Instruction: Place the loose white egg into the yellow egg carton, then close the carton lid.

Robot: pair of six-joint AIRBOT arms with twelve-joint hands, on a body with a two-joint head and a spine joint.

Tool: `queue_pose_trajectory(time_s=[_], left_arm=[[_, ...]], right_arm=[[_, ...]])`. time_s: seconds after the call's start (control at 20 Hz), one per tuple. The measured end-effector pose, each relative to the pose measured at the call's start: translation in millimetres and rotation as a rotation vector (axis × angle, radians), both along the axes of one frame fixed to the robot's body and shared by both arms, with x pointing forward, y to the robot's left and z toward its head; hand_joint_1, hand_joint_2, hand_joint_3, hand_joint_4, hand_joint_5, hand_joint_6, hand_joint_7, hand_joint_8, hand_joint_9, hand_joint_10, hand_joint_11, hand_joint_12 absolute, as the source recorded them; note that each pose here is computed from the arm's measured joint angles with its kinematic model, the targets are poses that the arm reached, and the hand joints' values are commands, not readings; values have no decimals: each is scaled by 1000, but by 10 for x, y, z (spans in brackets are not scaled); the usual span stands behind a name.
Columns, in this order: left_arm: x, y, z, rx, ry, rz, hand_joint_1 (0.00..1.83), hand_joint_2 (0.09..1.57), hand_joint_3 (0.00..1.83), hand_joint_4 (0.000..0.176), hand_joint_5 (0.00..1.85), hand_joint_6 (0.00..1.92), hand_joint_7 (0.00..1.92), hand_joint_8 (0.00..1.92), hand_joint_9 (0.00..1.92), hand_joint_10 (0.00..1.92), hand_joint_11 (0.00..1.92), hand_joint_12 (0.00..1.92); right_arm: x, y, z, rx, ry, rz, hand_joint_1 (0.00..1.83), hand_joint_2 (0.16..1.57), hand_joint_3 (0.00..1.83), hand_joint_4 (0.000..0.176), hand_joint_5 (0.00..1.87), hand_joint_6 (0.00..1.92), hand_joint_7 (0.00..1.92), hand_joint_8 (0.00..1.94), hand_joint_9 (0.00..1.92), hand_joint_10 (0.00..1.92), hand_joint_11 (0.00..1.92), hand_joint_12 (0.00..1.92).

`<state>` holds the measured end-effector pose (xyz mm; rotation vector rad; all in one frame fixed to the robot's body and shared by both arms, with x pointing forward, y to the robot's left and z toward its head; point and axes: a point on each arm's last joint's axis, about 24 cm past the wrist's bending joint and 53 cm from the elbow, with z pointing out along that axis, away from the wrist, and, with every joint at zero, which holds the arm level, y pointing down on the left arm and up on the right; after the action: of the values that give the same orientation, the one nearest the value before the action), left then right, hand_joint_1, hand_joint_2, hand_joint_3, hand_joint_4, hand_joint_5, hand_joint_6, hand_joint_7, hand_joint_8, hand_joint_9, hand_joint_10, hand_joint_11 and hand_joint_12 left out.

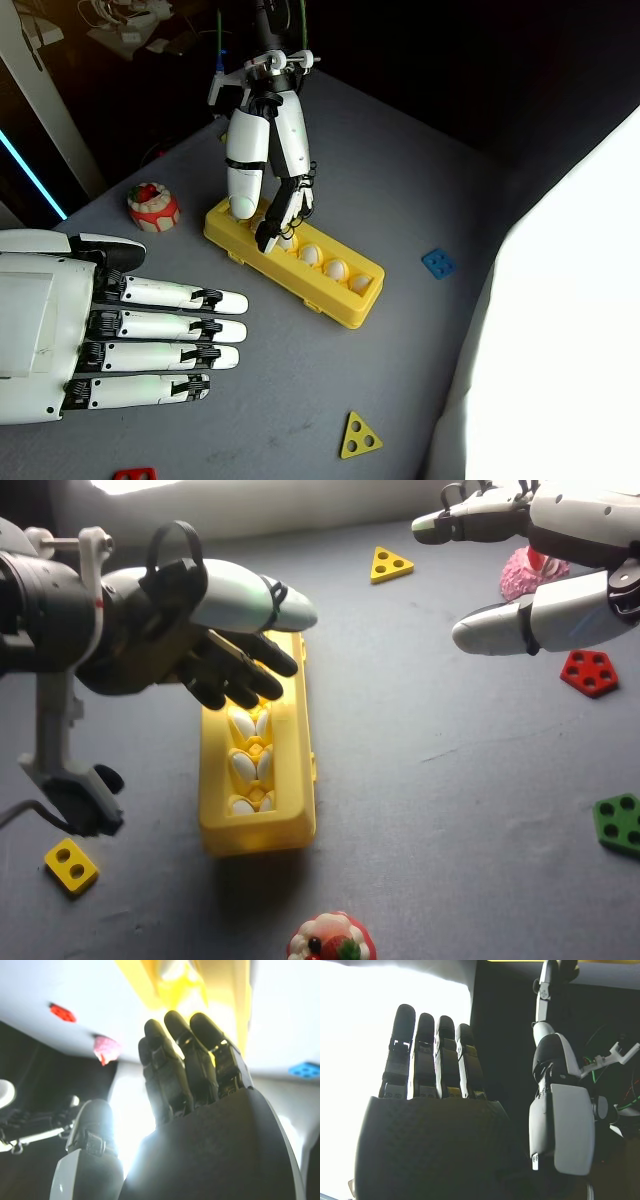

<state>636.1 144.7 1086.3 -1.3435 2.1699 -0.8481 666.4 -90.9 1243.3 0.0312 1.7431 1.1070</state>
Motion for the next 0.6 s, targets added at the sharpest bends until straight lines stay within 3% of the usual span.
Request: queue_pose_trajectory(time_s=[0.25, 0.3, 0.35, 0.45, 0.5, 0.55, 0.6], left_arm=[[174, 87, 162, 83, -74, -75, 134, 1309, 0, 0, 615, 10, 718, 6, 364, 778, 0, 1632], [204, 94, 202, 106, -92, -99, 150, 1306, 0, 0, 625, 14, 738, 15, 373, 807, 3, 1635], [237, 106, 245, 128, -111, -119, 151, 1306, 0, 0, 627, 15, 742, 17, 374, 814, 0, 1636], [290, 120, 313, 158, -140, -149, 115, 1315, 2, 0, 626, 16, 733, 14, 337, 852, 0, 1643], [297, 113, 327, 167, -151, -162, 115, 1315, 2, 0, 626, 16, 733, 14, 337, 852, 0, 1643], [304, 107, 338, 185, -164, -186, 129, 1308, 0, 0, 648, 28, 760, 33, 338, 943, 4, 1683], [306, 108, 344, 196, -169, -196, 129, 1308, 0, 0, 648, 28, 760, 33, 338, 943, 4, 1683]], right_arm=[[0, 0, 0, 0, 0, 0, 438, 1134, 1, 0, 298, 30, 319, 6, 91, 629, 0, 1386], [0, 0, 0, 0, 0, 0, 444, 1135, 0, 0, 414, 94, 494, 67, 193, 828, 0, 1529], [0, 0, 1, 0, 0, 0, 449, 1132, 0, 0, 429, 112, 523, 75, 200, 877, 0, 1564], [-3, 3, -1, 0, 0, 1, 451, 1134, 0, 0, 500, 310, 639, 157, 291, 1057, 0, 1687], [-4, -2, -1, -1, 0, 0, 451, 1134, 0, 0, 500, 310, 639, 157, 291, 1057, 0, 1687], [-12, -10, 5, 0, -1, -1, 461, 1143, 0, 0, 533, 717, 716, 464, 422, 1237, 125, 1823], [-17, -10, 7, 0, -1, 0, 461, 1143, 0, 0, 533, 717, 716, 464, 422, 1237, 125, 1823]])
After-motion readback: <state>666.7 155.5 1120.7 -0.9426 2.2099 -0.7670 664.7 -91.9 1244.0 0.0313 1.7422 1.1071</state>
